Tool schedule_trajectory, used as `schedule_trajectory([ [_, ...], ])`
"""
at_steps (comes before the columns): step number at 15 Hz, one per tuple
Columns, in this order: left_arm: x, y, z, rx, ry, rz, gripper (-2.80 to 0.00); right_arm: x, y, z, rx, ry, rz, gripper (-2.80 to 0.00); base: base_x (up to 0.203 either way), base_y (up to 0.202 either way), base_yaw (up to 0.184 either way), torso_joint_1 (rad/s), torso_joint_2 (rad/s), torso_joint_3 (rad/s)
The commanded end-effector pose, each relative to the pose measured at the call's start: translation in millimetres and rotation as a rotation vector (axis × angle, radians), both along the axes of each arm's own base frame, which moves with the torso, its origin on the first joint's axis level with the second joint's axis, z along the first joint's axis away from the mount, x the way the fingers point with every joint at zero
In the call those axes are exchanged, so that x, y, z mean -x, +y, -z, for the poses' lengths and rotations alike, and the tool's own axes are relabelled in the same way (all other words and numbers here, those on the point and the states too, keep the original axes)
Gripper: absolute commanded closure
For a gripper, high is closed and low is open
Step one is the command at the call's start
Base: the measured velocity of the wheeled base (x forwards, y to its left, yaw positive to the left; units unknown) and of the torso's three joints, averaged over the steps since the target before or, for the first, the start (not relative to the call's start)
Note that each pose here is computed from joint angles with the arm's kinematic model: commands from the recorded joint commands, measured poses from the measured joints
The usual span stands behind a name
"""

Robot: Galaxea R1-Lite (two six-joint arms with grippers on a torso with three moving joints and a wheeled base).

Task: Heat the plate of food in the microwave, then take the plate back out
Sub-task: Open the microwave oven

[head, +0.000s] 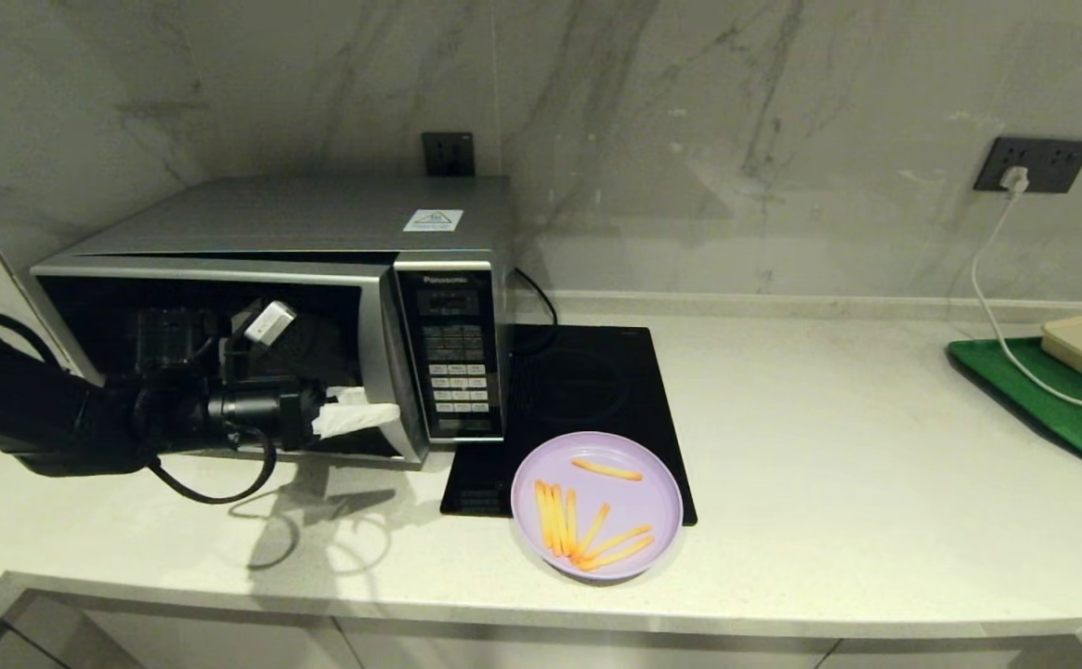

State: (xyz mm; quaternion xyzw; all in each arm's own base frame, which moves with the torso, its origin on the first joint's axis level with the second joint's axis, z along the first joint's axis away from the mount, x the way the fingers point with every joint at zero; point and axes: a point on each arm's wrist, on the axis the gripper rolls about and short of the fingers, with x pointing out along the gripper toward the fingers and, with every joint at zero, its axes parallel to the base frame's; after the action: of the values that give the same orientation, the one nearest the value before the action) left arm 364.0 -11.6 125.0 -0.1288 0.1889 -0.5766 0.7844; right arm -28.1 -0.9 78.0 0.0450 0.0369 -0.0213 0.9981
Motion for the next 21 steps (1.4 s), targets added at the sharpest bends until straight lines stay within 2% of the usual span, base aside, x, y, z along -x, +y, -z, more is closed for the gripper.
schedule_trajectory([
  [1, 4.3, 8.7, 1.2, -0.008, 0.0, -0.032, -2.8, -0.1, 0.0, 0.2, -0.002, 0.002, -0.001, 0.0, 0.0, 0.0, 0.0, 0.0, 0.0, 0.0],
  [2, 4.1, 10.2, 1.4, -0.017, 0.0, -0.051, -2.8, -0.1, 0.0, 0.2, 0.0, 0.002, -0.001, 0.0, 0.0, 0.0, 0.0, 0.0, 0.0, 0.0],
  [5, 11.1, 14.1, 10.3, -0.126, 0.012, -0.202, -2.8, -0.1, 0.0, 0.2, 0.0, 0.002, -0.001, 0.0, 0.0, 0.0, 0.0, 0.0, 0.0, 0.0],
  [8, 31.1, 24.7, 5.3, -0.313, -0.06, -0.401, -2.8, -0.1, 0.0, 0.2, 0.0, 0.002, -0.001, 0.0, 0.0, 0.0, 0.0, 0.0, 0.0, 0.0],
  [10, 44.8, 32.6, 6.7, -0.455, -0.064, -0.552, -2.8, -0.1, 0.0, 0.2, 0.0, 0.002, -0.001, 0.0, 0.0, 0.0, 0.0, 0.0, 0.0, 0.0],
  [11, 53.0, 41.3, 3.0, -0.473, -0.077, -0.585, -2.8, -0.1, 0.0, 0.2, 0.0, 0.002, -0.001, 0.0, 0.0, 0.0, 0.0, 0.0, 0.0, 0.0],
  [12, 62.4, 45.2, -1.3, -0.479, -0.086, -0.601, 0.0, -0.1, 0.0, 0.2, 0.0, 0.002, -0.001, 0.0, 0.0, 0.0, 0.0, 0.0, 0.0, 0.0],
  [15, 92.9, 47.5, -22.3, -0.481, -0.145, -0.64, 0.0, -0.1, 0.0, 0.2, 0.0, 0.002, -0.001, 0.0, 0.0, 0.0, 0.0, 0.0, 0.0, 0.0],
  [19, 107.2, 43.7, -88.1, -0.474, -0.343, -0.727, 0.0, -0.1, 0.0, 0.2, 0.0, 0.002, -0.001, 0.0, 0.0, 0.0, 0.0, 0.0, 0.0, 0.0],
  [21, 104.4, 34.3, -120.6, -0.484, -0.358, -0.749, 0.0, -0.1, 0.0, 0.2, 0.0, 0.002, -0.001, 0.0, 0.0, 0.0, 0.0, 0.0, 0.0, 0.0],
])
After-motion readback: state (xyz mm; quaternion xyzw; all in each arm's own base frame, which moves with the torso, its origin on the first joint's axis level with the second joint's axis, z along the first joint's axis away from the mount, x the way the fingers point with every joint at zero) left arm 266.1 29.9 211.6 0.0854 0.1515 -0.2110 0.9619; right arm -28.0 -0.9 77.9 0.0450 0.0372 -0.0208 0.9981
